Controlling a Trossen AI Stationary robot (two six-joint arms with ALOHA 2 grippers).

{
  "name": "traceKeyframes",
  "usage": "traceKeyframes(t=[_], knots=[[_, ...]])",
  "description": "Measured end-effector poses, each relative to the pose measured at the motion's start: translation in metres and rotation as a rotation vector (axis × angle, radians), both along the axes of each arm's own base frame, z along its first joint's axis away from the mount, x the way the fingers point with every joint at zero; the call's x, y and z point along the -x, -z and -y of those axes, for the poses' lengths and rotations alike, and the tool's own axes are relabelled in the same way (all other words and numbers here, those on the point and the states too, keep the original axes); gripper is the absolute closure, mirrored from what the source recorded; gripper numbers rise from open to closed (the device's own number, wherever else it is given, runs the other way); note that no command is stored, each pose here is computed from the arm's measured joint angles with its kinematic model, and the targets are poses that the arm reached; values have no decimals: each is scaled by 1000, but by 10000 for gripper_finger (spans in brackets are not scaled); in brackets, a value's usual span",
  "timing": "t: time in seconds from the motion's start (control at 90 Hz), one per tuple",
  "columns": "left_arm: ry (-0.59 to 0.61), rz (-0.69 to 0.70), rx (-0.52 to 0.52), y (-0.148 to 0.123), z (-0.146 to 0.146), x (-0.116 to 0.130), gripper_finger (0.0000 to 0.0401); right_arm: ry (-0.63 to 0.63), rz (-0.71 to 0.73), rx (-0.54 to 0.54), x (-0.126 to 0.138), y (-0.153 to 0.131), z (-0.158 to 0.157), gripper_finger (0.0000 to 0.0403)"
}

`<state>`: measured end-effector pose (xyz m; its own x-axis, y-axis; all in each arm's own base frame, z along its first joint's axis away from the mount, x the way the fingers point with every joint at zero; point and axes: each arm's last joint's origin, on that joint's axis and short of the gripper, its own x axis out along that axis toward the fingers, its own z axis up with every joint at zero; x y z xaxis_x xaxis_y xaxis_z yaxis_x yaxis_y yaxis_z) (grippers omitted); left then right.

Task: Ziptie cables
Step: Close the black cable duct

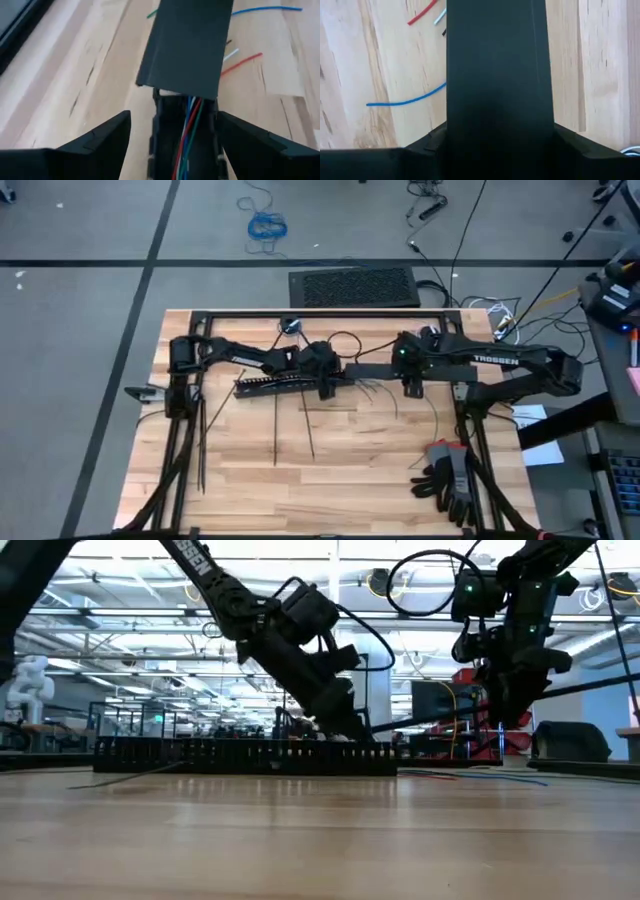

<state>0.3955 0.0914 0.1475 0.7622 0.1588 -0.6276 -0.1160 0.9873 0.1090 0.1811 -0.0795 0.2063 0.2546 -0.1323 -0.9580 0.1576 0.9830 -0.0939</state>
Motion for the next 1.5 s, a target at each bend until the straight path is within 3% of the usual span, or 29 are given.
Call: traceKeyframes(t=[0.322, 0.567, 0.733, 1.011, 1.5], knots=[[-31, -38, 39, 16, 0, -1, 113, -3, -1, 0, 0, 0, 0, 193], [0, -209, 54, 26, 0, 13, 166, -30, 45, -34, -3, -1, -1, 193], [72, -301, 91, 38, 6, 31, 171, -66, 100, -31, -9, -3, -3, 193], [97, -298, 83, 30, 8, 39, 171, -124, 137, -4, -28, 5, -9, 193], [98, -302, 83, 31, 9, 39, 171, -95, 27, -2, -51, 44, -2, 193]])
